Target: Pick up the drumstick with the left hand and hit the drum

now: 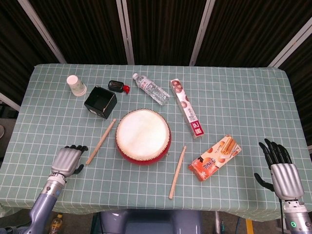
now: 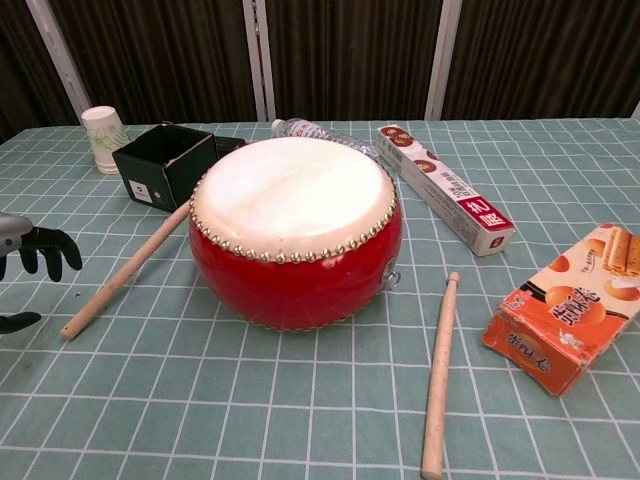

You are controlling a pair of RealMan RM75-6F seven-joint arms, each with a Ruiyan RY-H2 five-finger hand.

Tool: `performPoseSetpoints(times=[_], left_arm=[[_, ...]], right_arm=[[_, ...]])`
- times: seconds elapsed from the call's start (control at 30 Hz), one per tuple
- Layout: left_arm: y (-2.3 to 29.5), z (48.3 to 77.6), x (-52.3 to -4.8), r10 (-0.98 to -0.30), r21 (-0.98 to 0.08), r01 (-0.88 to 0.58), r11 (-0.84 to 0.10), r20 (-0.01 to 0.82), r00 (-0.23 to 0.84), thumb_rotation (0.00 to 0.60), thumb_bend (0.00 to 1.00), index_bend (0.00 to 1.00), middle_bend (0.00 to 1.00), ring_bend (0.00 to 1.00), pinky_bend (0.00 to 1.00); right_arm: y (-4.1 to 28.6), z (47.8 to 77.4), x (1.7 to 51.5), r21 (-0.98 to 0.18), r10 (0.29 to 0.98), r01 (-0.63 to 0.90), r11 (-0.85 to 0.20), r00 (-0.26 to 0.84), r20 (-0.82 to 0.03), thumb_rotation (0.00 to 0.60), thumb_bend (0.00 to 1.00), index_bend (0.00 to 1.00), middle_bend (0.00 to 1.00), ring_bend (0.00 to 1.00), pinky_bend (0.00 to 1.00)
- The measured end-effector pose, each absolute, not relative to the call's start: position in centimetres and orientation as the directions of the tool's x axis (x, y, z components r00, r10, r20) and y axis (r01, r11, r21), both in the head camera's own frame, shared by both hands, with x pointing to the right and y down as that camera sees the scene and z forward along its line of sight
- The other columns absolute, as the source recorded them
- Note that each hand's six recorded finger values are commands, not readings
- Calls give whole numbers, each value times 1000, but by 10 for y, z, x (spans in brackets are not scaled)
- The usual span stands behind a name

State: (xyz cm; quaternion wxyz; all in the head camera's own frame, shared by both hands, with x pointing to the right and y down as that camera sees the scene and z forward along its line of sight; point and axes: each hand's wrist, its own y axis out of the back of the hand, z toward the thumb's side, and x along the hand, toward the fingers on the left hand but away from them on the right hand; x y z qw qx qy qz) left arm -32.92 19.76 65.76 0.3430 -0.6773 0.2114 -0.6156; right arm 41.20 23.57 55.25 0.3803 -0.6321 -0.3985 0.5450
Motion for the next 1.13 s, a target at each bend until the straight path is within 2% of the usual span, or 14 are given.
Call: performPoseSetpoints(times=[0.2,0.3,0.43,0.53,0.7,0.97,1.13], left_arm=[[195,653,-327,-716,-736,116,-667,676,173,600,194,186,228,190,302],[195,647,-326,-725,-748,114,-653,662,189,600,134,145,182,137,237],[195,635,-330,-753,-778,107,-619,627,202,600,28,49,75,33,123],[193,617,-343,-796,-819,89,-567,573,195,600,0,1,8,0,78],[199,585,-370,-857,-876,20,-482,476,198,600,0,0,0,0,11],[232,558,-432,-886,-894,-6,-449,444,129,600,0,0,0,0,0],[239,548,-446,-901,-906,-11,-422,418,114,600,0,0,0,0,0]], right_arm=[[235,553,412,-916,919,87,-392,88,-385,600,278,0,0,0,81],[235,553,413,-916,919,86,-393,86,-386,600,278,0,0,0,80],[235,553,413,-914,917,86,-396,84,-389,600,278,0,0,0,80],[236,553,413,-914,917,81,-397,86,-391,600,278,0,0,0,81],[236,553,413,-916,918,74,-394,89,-387,600,278,0,0,0,81],[236,553,412,-918,918,64,-392,94,-385,600,278,0,0,0,81],[236,553,412,-918,918,61,-391,93,-385,600,278,0,0,0,81]])
